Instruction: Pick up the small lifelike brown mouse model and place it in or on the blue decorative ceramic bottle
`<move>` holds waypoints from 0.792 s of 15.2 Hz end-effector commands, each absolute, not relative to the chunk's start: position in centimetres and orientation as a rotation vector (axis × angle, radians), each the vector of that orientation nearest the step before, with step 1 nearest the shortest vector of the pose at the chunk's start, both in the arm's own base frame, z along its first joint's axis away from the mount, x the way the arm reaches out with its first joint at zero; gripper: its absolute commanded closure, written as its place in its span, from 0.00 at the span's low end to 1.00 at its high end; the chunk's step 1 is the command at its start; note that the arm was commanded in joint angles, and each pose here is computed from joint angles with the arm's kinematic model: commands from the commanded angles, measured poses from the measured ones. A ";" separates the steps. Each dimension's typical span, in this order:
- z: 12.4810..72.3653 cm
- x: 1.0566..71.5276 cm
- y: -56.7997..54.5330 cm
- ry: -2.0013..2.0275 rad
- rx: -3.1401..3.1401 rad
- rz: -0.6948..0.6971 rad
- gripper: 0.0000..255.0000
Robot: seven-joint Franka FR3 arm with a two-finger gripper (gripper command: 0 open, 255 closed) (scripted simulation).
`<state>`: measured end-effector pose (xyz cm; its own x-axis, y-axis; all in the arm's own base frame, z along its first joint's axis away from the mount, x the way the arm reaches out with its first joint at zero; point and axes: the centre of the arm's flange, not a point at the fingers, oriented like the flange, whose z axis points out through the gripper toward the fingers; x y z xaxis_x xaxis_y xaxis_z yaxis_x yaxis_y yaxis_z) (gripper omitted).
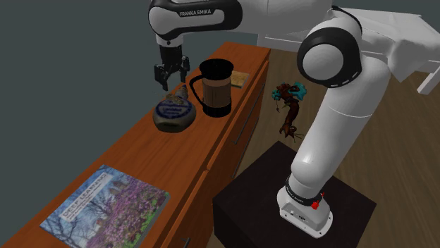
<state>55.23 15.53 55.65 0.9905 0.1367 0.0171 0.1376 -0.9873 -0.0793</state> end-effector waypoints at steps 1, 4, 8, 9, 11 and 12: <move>55.7 55.3 15.5 -0.211 -3.054 -0.018 0.00; 59.6 55.2 15.2 -0.211 -3.054 -0.018 0.00; 60.6 55.2 15.1 -0.211 -3.054 -0.018 0.00; 60.6 55.2 15.1 -0.211 -3.054 -0.018 0.00; 60.6 55.2 15.1 -0.211 -3.054 -0.018 0.00; 60.6 55.2 15.1 -0.211 -3.054 -0.018 0.00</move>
